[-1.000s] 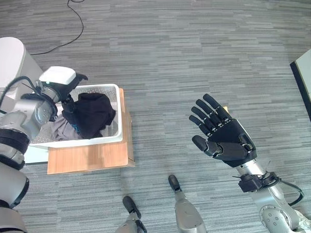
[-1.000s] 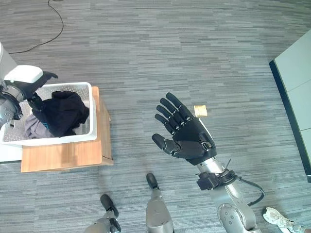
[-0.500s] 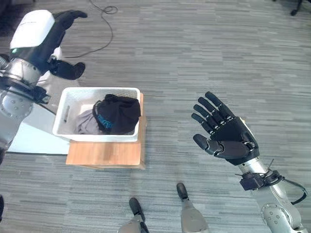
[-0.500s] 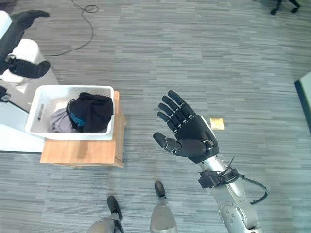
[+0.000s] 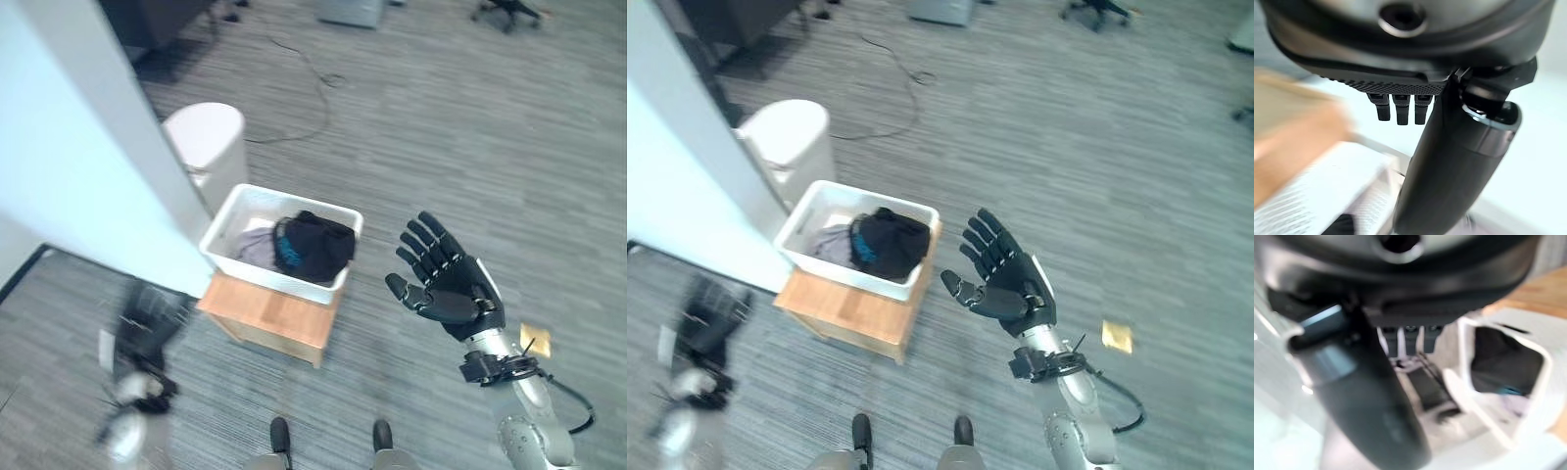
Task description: Pick up bed clothes into laundry basket.
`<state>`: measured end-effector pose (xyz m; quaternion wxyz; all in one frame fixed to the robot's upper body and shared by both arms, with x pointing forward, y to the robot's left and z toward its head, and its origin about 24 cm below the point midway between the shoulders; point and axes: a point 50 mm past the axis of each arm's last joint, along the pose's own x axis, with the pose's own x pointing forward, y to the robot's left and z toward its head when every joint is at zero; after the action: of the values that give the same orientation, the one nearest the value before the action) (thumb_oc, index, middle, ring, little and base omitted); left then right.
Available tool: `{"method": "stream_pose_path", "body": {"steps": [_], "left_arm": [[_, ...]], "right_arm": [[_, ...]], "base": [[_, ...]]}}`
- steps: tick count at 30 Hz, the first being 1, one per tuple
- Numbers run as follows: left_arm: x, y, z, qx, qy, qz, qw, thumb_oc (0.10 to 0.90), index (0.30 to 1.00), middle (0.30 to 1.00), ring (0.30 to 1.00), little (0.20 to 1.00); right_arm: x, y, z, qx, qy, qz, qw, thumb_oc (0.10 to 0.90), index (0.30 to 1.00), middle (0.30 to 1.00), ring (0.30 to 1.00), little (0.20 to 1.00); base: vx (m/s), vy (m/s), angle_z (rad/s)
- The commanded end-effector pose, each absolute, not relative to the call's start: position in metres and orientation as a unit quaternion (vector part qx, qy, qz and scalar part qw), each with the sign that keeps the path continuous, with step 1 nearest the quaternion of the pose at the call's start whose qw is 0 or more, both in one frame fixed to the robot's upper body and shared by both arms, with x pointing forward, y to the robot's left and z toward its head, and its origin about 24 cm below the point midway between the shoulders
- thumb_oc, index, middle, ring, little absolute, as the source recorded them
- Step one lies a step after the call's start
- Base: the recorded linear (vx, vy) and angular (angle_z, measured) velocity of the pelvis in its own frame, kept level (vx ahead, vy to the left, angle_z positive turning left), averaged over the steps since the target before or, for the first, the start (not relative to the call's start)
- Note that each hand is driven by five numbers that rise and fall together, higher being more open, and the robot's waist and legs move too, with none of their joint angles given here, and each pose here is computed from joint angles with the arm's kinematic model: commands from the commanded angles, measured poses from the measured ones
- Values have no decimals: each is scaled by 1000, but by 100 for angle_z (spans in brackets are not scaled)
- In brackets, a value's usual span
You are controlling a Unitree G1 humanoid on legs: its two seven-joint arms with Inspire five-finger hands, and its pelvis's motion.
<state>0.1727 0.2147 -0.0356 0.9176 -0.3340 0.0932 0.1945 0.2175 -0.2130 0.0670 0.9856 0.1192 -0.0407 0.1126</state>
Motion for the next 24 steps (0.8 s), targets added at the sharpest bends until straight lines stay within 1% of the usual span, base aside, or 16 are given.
{"method": "stream_pose_path", "body": {"steps": [1,2,3,4,5,6,9,11,13,14,15,16,18,22,24], "left_arm": [[216,244,40,-327,-116,128,929,800,900,900,900,900],[223,228,47,-346,-124,99,925,800,900,900,900,900],[223,228,47,-345,-124,99,925,800,900,900,900,900],[229,219,59,-332,-140,70,930,800,900,900,900,900],[229,219,60,-331,-140,70,930,800,900,900,900,900],[231,214,70,-312,-154,42,937,800,900,900,900,900],[230,210,80,-289,-171,30,942,800,900,900,900,900],[225,210,77,-293,-165,36,941,800,900,900,900,900],[223,210,66,-295,-141,38,944,800,900,900,900,900],[217,211,59,-274,-123,38,953,800,900,900,900,900],[217,211,59,-274,-123,38,953,800,900,900,900,900],[214,211,56,-268,-114,41,956,800,900,900,900,900],[214,212,55,-260,-110,43,958,800,900,900,900,900],[219,208,60,-235,-117,45,964,800,900,900,900,900],[221,202,61,-223,-116,33,967,800,900,900,900,900]], "right_arm": [[222,-192,104,65,-148,171,972,800,900,900,900,900],[221,-184,100,82,-144,177,970,800,900,900,900,900],[221,-184,100,83,-144,177,970,800,900,900,900,900],[223,-178,97,113,-144,174,967,800,900,900,900,900],[223,-178,97,114,-145,174,967,800,900,900,900,900],[226,-172,99,120,-149,188,963,800,900,900,900,900],[229,-173,98,120,-141,194,963,800,900,900,900,900],[226,-179,102,114,-146,193,964,800,900,900,900,900],[224,-187,100,98,-137,183,969,800,900,900,900,900],[220,-190,92,126,-124,165,970,800,900,900,900,900],[220,-190,92,127,-124,165,970,800,900,900,900,900],[220,-188,88,156,-121,159,967,800,900,900,900,900],[216,-188,83,165,-117,148,968,800,900,900,900,900],[212,-190,73,163,-104,110,975,800,900,900,900,900],[212,-192,72,147,-103,97,979,800,900,900,900,900]], "base": [[-38,-73,291],[-37,-50,255],[-101,-148,243],[-106,-106,149],[-259,-283,191],[-258,-312,201],[-311,-349,198],[-385,-121,203],[-528,-8,187],[-408,-8,164],[-402,-5,236],[-233,-2,242],[-272,36,209],[-201,158,158],[-97,206,67]]}}
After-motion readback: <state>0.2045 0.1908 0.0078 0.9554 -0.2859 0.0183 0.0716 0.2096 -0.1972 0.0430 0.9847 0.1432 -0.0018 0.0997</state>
